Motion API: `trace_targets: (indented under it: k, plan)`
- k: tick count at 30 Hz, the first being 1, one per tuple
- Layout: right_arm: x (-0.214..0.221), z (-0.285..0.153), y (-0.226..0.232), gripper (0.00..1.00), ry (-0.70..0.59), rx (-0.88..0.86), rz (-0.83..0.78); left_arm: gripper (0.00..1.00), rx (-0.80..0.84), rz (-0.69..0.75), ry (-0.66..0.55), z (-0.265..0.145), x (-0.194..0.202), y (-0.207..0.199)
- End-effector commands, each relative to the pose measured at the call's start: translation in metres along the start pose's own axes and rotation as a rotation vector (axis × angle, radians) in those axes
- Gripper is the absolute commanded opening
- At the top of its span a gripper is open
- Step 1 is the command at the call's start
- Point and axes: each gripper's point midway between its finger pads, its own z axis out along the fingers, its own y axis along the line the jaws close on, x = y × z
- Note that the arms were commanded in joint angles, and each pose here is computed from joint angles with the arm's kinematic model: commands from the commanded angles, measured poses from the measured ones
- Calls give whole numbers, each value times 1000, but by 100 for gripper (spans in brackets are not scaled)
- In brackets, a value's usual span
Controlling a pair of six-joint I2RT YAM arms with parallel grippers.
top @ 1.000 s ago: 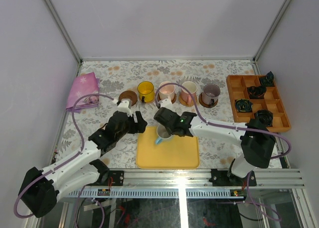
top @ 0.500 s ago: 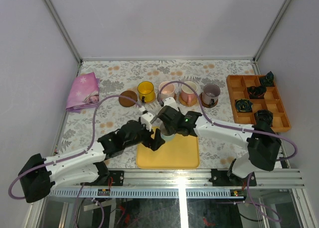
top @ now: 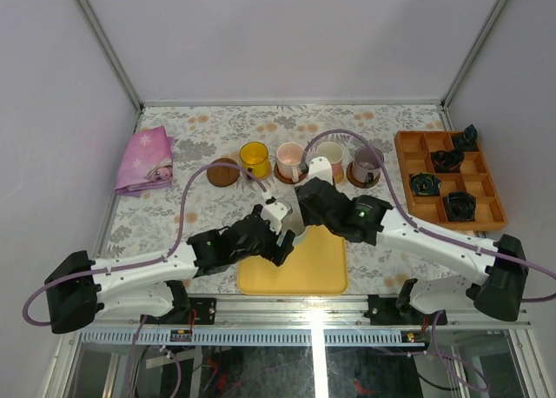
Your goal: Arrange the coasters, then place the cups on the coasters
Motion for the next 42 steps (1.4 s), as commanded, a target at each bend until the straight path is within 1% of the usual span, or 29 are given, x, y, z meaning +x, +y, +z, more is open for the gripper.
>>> trace_targets:
  k: [1, 4, 7, 13, 20, 24, 28, 31, 33, 37, 42]
  plan:
    - [-13, -16, -22, 54, -78, 67, 60, 78, -50, 19, -87, -11, -30, 6]
    - [-20, -26, -31, 53, -124, 83, 94, 77, -78, 27, -91, -11, -29, 11]
    - [-27, -37, -42, 53, -180, 101, 131, 74, -85, 46, -65, -7, -20, 13]
    - [-35, -56, -60, 53, -253, 124, 188, 65, -97, 77, -1, 5, -1, 16]
    - [-34, -61, -66, 53, -271, 131, 213, 57, -106, 115, 50, 17, 9, 17]
    - [-32, -59, -64, 53, -263, 131, 209, 51, -126, 132, 75, 23, 11, 20]
    - [-31, -57, -64, 53, -258, 134, 205, 49, -139, 141, 109, 28, 15, 21]
    - [-31, -56, -63, 53, -256, 131, 201, 49, -141, 137, 109, 30, 15, 22]
    - [-31, -56, -63, 53, -257, 130, 202, 47, -142, 130, 108, 30, 14, 24]
    - [-30, -55, -63, 53, -254, 129, 201, 40, -141, 121, 116, 31, 15, 25]
    - [-30, -54, -61, 53, -254, 123, 204, 24, -152, 118, 127, 32, 16, 27]
